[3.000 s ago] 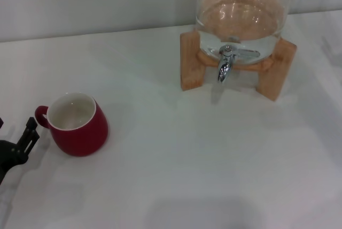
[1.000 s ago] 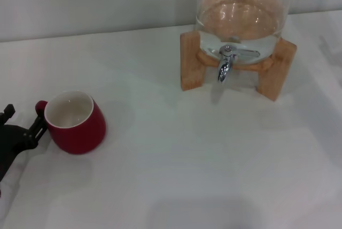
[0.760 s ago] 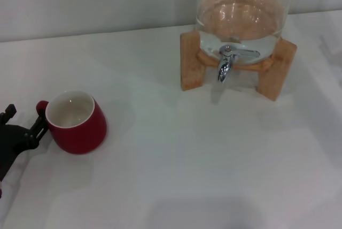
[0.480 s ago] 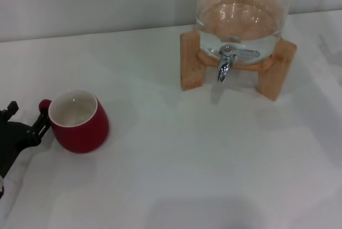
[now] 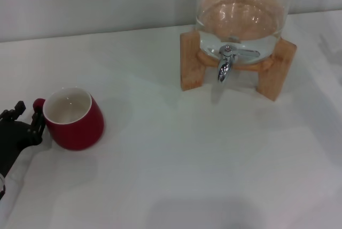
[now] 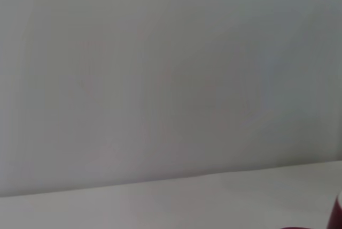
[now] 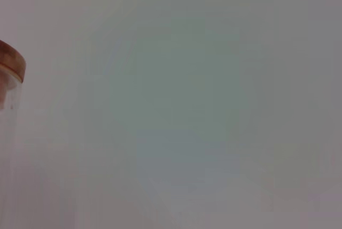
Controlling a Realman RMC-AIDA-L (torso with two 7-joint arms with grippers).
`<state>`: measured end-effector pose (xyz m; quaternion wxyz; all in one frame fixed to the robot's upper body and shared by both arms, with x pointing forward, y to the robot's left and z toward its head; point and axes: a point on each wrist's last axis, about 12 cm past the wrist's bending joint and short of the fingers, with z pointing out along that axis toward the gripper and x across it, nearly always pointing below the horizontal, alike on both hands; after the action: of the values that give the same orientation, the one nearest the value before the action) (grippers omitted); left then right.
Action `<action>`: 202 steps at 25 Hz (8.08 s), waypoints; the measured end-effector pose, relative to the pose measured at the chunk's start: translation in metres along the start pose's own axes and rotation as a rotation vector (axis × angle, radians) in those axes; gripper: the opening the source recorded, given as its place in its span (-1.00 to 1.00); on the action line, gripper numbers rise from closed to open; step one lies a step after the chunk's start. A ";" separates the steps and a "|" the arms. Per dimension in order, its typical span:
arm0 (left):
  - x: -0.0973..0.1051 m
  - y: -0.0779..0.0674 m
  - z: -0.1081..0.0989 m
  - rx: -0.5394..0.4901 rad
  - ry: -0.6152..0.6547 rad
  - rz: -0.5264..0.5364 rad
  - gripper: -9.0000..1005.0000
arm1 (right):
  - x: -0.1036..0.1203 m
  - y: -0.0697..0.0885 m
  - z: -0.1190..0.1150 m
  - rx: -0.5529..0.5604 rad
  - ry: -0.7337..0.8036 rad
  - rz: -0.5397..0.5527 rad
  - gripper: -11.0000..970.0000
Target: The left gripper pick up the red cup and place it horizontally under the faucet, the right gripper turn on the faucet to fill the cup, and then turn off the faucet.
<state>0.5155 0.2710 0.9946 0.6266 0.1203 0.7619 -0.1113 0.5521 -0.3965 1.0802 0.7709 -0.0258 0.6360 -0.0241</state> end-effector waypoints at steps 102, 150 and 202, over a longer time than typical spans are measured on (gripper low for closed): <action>-0.061 -0.128 0.089 0.441 0.158 0.112 -0.78 | -0.009 0.016 0.003 -0.061 -0.096 0.016 0.39; -0.067 -0.141 0.103 0.471 0.208 0.187 -0.51 | -0.010 0.024 -0.003 -0.108 -0.119 0.018 0.40; -0.065 -0.152 0.093 0.507 0.199 0.189 -0.46 | -0.007 0.021 -0.009 -0.098 -0.108 0.018 0.39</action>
<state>0.5645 0.0942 1.0440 0.5064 0.3540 0.7528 -0.2271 0.5421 -0.3748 1.0837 0.8021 -0.0591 0.5940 0.0154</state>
